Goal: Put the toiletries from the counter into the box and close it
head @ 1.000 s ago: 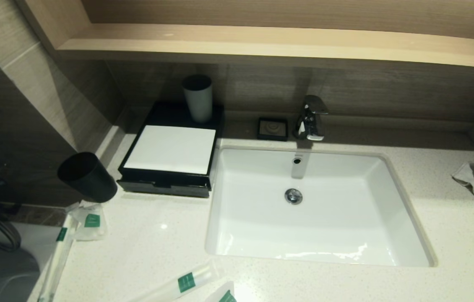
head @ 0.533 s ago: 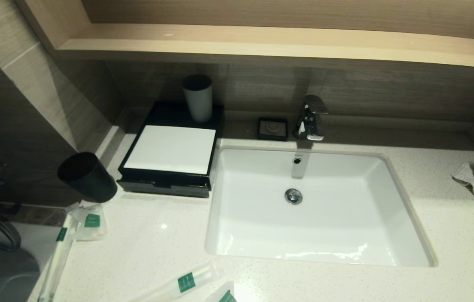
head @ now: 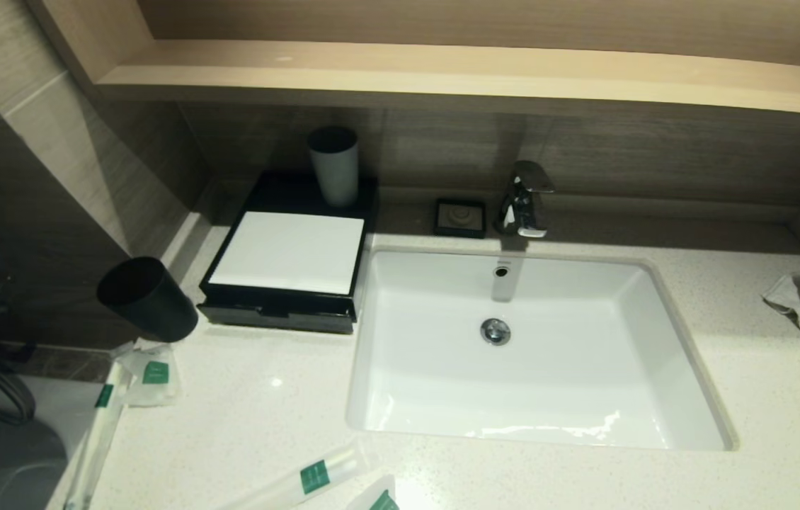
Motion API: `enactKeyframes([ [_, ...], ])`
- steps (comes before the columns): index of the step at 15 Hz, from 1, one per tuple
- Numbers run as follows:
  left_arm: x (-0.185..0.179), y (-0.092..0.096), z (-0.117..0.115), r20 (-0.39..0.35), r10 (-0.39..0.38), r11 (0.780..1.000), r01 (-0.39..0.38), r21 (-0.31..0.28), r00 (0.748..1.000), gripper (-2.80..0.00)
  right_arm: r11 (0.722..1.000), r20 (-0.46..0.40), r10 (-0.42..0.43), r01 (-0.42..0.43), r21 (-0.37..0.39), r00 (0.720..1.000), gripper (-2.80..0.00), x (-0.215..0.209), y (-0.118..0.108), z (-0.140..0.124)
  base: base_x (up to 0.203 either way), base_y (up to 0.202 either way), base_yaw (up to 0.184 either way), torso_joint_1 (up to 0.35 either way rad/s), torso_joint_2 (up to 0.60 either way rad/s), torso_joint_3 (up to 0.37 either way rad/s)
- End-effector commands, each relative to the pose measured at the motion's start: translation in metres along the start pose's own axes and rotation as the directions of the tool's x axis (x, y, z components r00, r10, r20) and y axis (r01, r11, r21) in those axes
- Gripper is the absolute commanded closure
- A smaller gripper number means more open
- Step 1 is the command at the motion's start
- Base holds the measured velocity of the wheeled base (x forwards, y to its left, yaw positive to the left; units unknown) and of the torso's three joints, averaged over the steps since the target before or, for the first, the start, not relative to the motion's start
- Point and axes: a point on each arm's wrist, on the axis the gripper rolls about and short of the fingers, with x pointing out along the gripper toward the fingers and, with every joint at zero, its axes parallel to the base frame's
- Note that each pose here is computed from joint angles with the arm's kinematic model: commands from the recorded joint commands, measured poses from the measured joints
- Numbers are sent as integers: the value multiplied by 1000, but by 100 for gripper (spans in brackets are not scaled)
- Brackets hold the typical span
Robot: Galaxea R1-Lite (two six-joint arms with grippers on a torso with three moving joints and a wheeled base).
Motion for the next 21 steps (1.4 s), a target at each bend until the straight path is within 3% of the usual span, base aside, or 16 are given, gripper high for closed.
enactKeyframes([
  [1, 0, 0, 0, -2, 1, 1000, -1, 3, 1000, 0, 1000, 0, -1, 1, 0, 1000, 0, 0, 0, 0, 0, 0, 0, 0, 0, 0],
  [13, 0, 0, 0, -2, 1, 1000, -1, 1, 1000, 0, 1000, 0, 0, 0, 0, 1000, 0, 0, 0, 0, 0, 0, 0, 0, 0, 0],
  [21, -19, 1, 50, 175, -45, 999, 41, 27, 984, 0, 1000, 0, 0, 0, 0, 1000, 0, 0, 0, 0, 0, 0, 0, 0, 0, 0],
])
